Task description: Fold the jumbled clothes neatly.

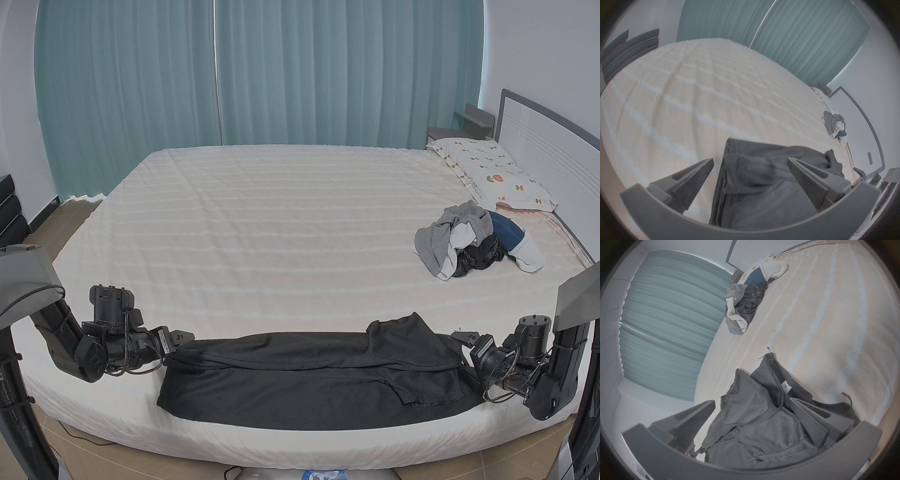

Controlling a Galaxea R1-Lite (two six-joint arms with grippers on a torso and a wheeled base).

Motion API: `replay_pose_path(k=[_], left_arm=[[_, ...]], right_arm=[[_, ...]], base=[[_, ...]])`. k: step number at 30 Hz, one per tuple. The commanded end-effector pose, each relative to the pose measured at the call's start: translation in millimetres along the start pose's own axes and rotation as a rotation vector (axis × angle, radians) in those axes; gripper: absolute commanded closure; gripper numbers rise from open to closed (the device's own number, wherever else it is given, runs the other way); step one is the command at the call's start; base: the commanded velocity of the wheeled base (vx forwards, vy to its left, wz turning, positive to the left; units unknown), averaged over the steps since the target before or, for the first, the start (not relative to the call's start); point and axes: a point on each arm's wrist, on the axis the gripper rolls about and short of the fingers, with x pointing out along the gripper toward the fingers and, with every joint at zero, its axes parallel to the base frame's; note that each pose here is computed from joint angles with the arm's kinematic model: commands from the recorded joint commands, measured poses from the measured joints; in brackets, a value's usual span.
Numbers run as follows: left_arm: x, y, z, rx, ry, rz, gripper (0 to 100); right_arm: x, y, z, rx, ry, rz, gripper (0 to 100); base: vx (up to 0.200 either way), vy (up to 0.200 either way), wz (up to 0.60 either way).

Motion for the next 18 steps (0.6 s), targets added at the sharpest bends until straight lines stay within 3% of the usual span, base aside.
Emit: replay_pose_path(k=[1,8,9,18], left_arm=[[4.5,1.3,-6.5,0.002,0.018,0.005,0],[3.6,-2.7,-14.1,0.021,0.044,-0.001,0],[3.6,-2.7,-14.1,0.021,0.044,-0.001,100],[0.6,0.3,-10.9,0.036,0.028,0.019,100]], right_arm=[[1.2,0.1,-1.7,-0.004,0.005,0.004,0],[1.2,0.1,-1.7,-0.004,0.005,0.004,0],[1.2,0.1,-1.7,-0.004,0.005,0.004,0],[1.2,0.1,-1.7,-0.006,0.004,0.003,0]], base=[[0.000,0.000,0.00],[0.000,0.000,0.00],[0.000,0.000,0.00],[0.000,0.000,0.00]])
